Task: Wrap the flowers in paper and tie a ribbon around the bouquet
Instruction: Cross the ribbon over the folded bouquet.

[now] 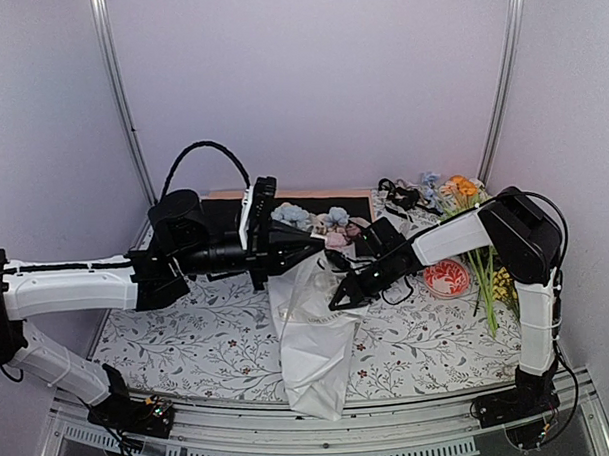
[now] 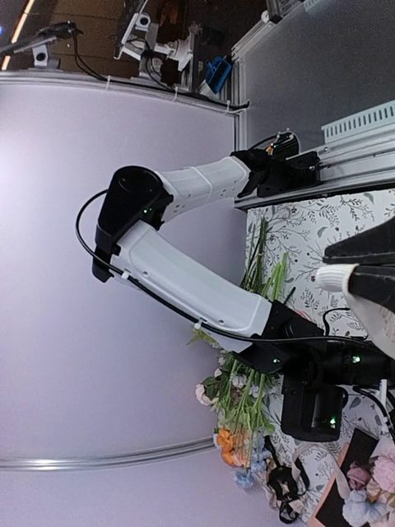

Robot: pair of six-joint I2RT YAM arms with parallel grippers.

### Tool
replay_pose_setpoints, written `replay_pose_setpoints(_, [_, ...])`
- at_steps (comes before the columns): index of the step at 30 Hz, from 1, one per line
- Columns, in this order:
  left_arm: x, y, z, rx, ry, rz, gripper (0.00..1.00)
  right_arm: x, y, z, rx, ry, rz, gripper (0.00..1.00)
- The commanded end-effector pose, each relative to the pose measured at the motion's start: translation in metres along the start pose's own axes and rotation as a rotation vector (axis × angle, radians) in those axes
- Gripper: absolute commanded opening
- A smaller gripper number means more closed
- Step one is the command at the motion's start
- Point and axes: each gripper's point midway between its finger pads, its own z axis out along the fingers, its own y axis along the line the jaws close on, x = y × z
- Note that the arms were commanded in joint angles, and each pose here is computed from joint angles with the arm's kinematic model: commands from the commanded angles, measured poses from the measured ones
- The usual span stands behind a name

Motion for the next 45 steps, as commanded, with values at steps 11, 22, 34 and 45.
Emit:
replay_pose_setpoints(11, [0.138, 0.058, 0.029, -0.219, 0.486, -0.11, 0.18, 0.014, -0.014, 0.007, 0.037, 0.046, 0.046, 0.11])
replay_pose_setpoints(22, [0.168, 0.048, -0.013, -0.21, 0.759, -0.07, 0.99, 0.014, -0.015, 0.006, 0.043, 0.043, 0.044, 0.11])
replay_pose_setpoints(34, [0.215, 0.075, -0.093, -0.447, 0.831, -0.379, 0.47, 0.015, -0.017, 0.007, 0.048, 0.048, 0.045, 0.11])
replay_pose_setpoints(45, [0.258, 0.057, -0.079, -0.312, 0.881, -0.497, 0.58, 0.016, -0.02, 0.008, 0.055, 0.05, 0.051, 0.11])
